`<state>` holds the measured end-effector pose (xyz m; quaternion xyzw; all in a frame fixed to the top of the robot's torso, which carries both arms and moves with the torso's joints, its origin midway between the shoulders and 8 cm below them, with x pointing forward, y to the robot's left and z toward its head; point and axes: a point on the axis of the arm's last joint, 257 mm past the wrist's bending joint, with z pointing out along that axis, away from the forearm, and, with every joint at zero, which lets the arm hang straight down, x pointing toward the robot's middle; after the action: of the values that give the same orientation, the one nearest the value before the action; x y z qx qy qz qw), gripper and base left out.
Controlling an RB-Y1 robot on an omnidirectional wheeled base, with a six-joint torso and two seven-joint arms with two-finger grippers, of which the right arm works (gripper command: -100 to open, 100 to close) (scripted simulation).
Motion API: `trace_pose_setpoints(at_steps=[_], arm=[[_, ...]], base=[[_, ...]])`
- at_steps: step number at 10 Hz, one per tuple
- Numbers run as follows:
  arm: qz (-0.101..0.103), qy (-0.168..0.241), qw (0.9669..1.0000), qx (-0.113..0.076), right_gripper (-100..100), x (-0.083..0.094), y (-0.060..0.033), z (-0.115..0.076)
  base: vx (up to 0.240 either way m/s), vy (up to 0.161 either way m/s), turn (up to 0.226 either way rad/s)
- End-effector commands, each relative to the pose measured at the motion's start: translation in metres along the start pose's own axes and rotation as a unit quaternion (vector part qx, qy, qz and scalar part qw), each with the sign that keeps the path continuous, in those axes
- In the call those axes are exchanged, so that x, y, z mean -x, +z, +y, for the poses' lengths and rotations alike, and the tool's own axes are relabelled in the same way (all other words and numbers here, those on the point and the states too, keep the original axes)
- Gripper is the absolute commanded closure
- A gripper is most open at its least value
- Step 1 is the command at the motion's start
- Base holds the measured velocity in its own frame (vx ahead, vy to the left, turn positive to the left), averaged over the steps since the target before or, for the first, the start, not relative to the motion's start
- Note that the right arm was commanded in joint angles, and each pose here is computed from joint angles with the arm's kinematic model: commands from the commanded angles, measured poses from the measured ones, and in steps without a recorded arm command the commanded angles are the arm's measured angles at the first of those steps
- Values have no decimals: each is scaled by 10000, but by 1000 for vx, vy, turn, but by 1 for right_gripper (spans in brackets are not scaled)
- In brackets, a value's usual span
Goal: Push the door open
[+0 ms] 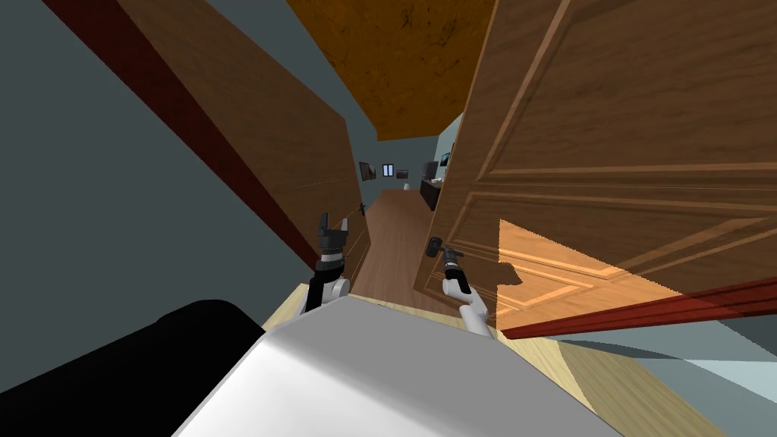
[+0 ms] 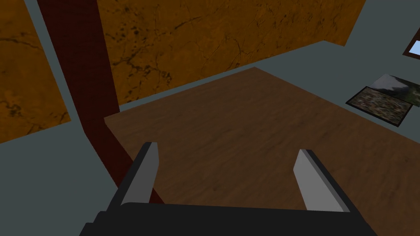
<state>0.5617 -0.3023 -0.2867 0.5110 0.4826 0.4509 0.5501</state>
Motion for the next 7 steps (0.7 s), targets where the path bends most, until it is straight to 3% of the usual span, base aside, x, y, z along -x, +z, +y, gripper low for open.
trace_pose_setpoints(at_steps=[1, 7], arm=[[-179, -55, 9998, 44, 100, 233, 24, 29], [-515, -7, 9987, 22, 100, 563, 8, 14]], base=[[125, 77, -75], [140, 73, -65]])
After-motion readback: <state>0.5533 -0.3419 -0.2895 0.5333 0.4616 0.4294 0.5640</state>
